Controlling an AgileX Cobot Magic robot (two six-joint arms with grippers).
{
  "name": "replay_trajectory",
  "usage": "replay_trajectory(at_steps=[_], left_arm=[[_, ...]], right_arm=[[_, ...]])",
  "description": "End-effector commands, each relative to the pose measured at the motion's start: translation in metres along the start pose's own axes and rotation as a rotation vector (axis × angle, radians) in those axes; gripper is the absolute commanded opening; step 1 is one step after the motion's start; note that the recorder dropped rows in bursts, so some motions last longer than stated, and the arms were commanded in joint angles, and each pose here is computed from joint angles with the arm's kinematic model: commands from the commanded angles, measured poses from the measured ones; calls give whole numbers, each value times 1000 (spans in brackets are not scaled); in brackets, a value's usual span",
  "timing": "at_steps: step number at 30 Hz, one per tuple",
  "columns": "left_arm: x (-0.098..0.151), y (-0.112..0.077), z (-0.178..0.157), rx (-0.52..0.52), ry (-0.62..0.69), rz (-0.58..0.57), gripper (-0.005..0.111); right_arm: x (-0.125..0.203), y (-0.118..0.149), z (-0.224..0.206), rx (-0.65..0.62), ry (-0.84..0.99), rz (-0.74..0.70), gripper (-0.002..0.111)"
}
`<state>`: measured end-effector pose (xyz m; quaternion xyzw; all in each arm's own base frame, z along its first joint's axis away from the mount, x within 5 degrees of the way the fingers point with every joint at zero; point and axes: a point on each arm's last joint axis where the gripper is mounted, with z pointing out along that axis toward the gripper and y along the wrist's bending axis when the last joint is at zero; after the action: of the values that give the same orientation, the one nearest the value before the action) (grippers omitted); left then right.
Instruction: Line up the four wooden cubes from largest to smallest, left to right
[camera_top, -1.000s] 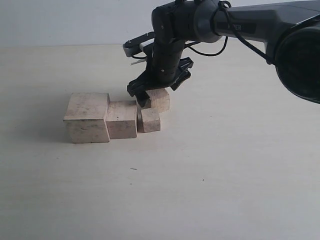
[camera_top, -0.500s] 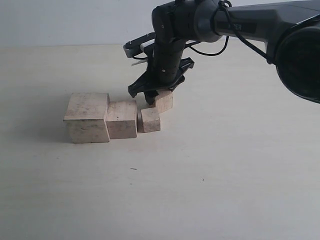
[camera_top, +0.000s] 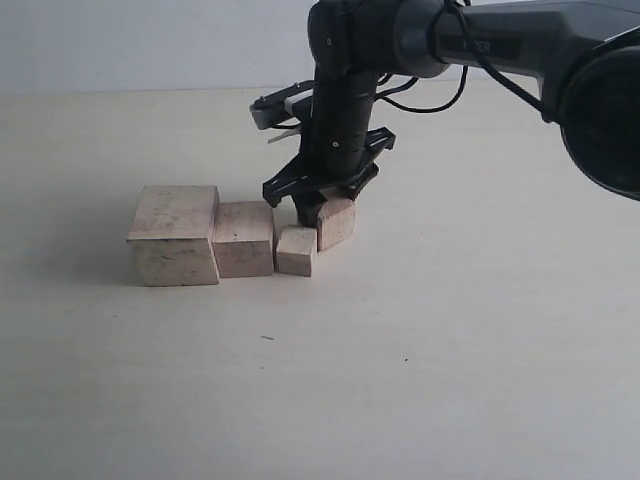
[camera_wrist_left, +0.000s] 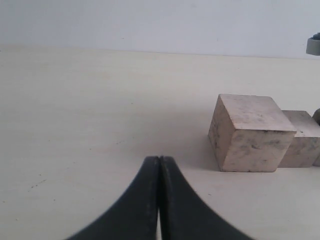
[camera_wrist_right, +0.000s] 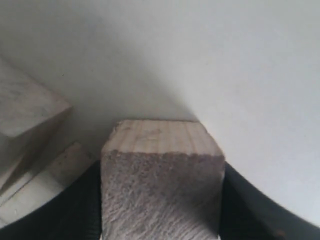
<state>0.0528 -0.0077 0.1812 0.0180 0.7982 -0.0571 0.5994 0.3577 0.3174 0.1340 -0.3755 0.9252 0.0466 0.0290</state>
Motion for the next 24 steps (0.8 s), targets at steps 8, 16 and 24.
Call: replay_trajectory(at_steps=[8,16,24], left_arm=[[0,0,0,7,-13,5,0],[0,0,0,7,-13,5,0],[0,0,0,7,-13,5,0]], right_arm=[[8,7,-4,-78,83,-37,0],[7,13,-13,-138,56,-57,0],[13,13,-23,-125,52,-65,0]])
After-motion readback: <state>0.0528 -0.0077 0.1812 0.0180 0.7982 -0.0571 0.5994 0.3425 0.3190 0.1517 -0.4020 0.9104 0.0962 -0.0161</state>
